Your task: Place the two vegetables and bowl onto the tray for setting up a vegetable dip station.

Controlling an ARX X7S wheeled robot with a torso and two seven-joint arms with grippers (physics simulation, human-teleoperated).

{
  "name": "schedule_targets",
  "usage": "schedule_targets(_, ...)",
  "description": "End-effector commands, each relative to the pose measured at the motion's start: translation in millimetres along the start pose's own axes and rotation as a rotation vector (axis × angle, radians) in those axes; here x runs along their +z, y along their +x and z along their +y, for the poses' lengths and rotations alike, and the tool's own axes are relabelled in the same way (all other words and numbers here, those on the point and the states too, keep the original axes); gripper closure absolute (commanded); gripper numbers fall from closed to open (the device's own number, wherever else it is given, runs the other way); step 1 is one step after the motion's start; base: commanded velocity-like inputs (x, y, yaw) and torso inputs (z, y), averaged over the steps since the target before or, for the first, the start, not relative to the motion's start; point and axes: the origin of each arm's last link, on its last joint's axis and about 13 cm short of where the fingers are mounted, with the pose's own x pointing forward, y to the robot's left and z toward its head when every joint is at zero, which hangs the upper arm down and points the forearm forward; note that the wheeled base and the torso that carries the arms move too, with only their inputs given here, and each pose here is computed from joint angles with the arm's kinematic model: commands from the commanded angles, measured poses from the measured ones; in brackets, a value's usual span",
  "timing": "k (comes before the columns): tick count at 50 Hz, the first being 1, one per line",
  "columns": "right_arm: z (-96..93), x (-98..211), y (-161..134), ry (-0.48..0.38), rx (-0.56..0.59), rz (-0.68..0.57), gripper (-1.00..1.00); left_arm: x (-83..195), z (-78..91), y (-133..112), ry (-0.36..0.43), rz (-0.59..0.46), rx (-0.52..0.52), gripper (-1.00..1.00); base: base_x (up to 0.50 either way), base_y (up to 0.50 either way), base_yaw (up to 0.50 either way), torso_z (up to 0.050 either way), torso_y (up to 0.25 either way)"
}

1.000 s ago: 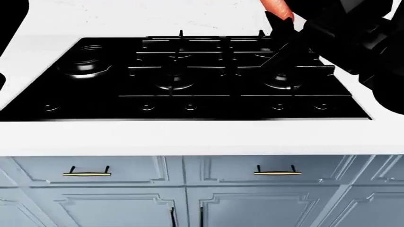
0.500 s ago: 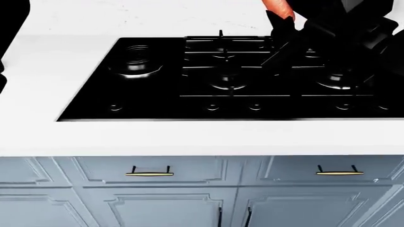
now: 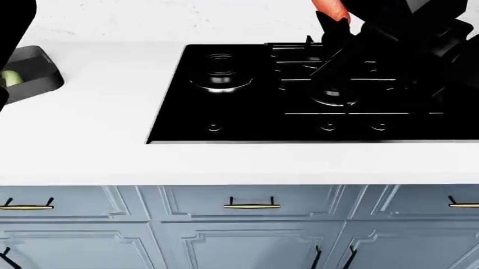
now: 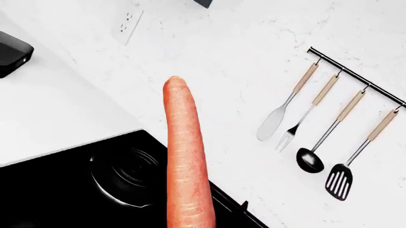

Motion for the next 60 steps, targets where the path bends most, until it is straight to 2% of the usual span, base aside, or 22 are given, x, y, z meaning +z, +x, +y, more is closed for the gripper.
schedule_targets(1, -1.1, 1.2, -0.2, -0.009, -0.004, -0.007, 1.0, -0.1, -0.2, -0.1, 0.001, 0.0, -0.001, -1.0, 0.0, 0.5, 0.0, 0.0, 0.0)
schedule_targets(10, -1.1, 1.9, -0.5, -0.003, -0.001, -0.022, 1.0, -0.6, -0.3, -0.1, 0.002, 0.001, -0.002, -1.0, 0.03, 0.5, 0.0, 0.0, 0.0)
schedule_targets(15, -1.6, 9.4, -1.5, -0.034, -0.01, -0.033, 1.0, -1.2, -0.6, -0.3, 0.001, 0.002, -0.003, -1.0, 0.16, 0.5, 0.0, 0.0, 0.0)
schedule_targets(16, -2.1, 11.4, -1.5, -0.075, -0.026, -0.018, 1.0, -1.8, -0.5, -0.1, 0.001, 0.003, -0.002, -1.0, 0.22, 0.5, 0.0, 0.0, 0.0)
schedule_targets(32, -1.6, 10.3, -0.5, -0.103, -0.031, 0.006, 1.0, -1.1, -0.4, -0.3, -0.001, 0.003, -0.002, -1.0, 0.3, 0.47, 0.0, 0.0, 0.001)
schedule_targets(40, -2.3, 9.7, -0.7, -0.092, -0.034, 0.005, 1.0, 0.4, -0.8, -1.1, 0.001, -0.002, -0.005, -1.0, 0.15, 0.5, 0.0, 0.0, 0.001)
schedule_targets(49, -1.7, 8.7, 0.2, -0.09, -0.028, 0.01, 1.0, 18.5, -0.7, -7.1, -0.011, -0.051, -0.008, -1.0, 0.15, 0.5, 0.0, 0.0, 0.001)
schedule_targets(60, -2.0, 8.5, -0.2, -0.088, -0.029, 0.007, 1.0, 17.3, -1.7, -8.1, -0.007, -0.052, -0.012, -1.0, 0.15, 0.5, 0.0, 0.0, 0.0)
